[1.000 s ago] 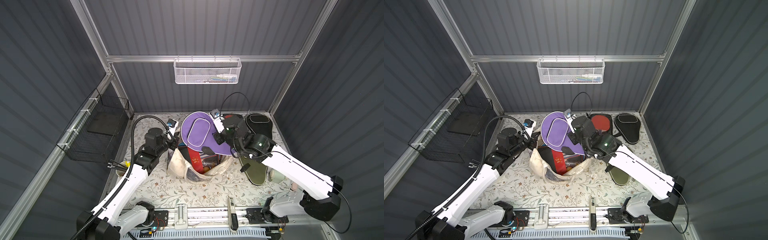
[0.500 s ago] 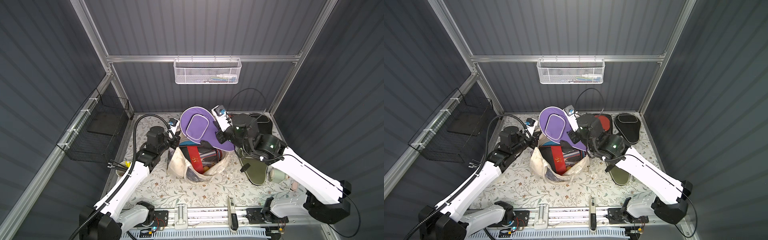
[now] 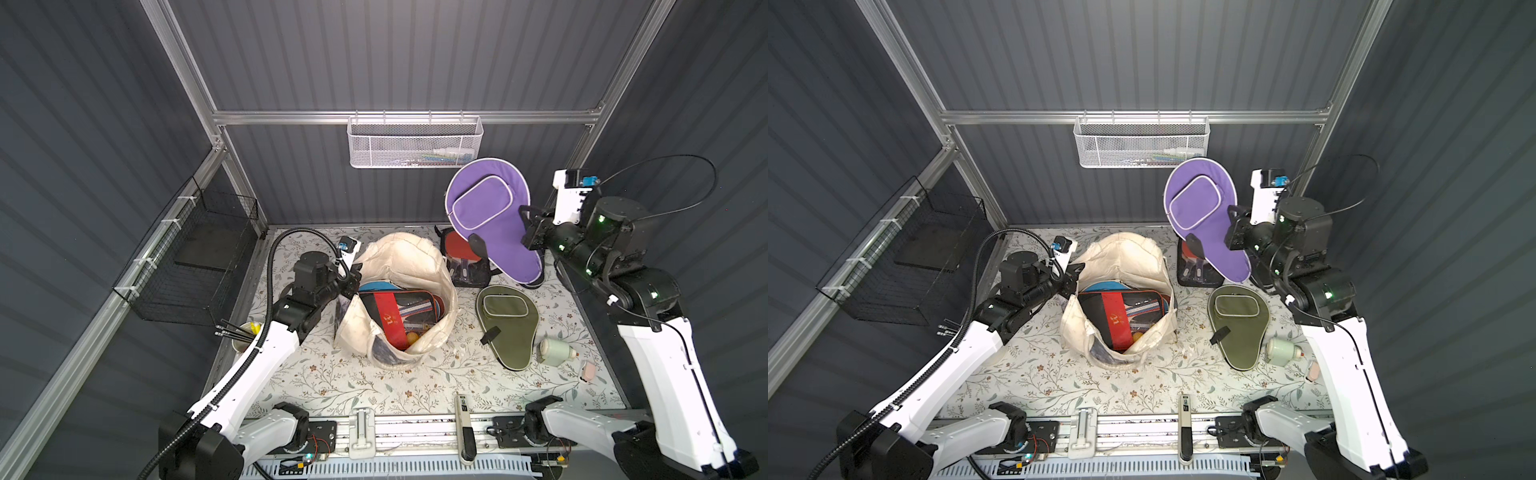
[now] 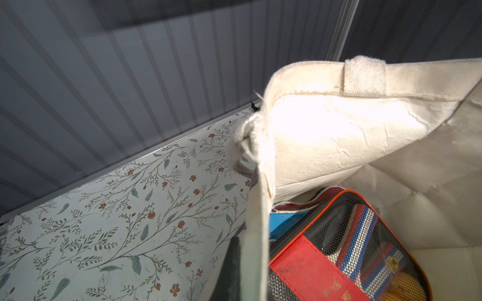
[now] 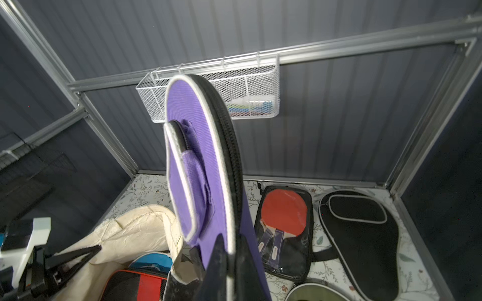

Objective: Remove the ping pong set from the canvas bag
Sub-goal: Place the ping pong set at the center of the board.

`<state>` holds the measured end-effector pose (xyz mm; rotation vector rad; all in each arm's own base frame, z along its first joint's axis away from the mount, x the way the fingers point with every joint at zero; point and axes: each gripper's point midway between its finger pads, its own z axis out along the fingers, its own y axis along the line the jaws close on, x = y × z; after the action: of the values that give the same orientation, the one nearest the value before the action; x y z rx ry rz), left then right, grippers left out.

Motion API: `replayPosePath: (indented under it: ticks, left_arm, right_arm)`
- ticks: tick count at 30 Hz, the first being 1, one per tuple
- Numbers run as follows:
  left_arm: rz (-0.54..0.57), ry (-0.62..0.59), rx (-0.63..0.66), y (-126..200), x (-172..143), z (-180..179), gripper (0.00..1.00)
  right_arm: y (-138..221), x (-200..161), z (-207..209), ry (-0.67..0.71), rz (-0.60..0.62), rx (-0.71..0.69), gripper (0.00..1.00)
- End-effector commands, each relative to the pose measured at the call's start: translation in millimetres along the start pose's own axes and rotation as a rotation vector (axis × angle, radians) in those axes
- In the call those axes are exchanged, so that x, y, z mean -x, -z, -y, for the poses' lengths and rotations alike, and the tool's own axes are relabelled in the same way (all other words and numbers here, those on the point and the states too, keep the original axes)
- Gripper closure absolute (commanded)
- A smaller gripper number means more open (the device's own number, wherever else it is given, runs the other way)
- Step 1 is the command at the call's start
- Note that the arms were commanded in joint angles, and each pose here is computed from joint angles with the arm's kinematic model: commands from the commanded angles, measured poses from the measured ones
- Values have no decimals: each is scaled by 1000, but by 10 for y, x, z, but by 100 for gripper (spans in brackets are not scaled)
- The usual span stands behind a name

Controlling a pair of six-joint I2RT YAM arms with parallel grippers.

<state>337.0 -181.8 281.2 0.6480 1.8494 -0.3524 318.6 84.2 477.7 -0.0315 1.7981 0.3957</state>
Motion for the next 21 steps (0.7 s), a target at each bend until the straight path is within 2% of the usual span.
replayPosePath:
  ticks: [1,11,21]
  left_arm:
    - [107,-35,13,215,394,-12,100]
    - [74,-97,121,389,424,-178,100]
    - [34,-78,132,360,410,-226,100]
  right_arm:
    - [-177,-236,31,-194,-81,118,100]
    - [-933,-913,504,-491,-150,197,100]
    - [-1996,-1263,789,-648,-192,251,100]
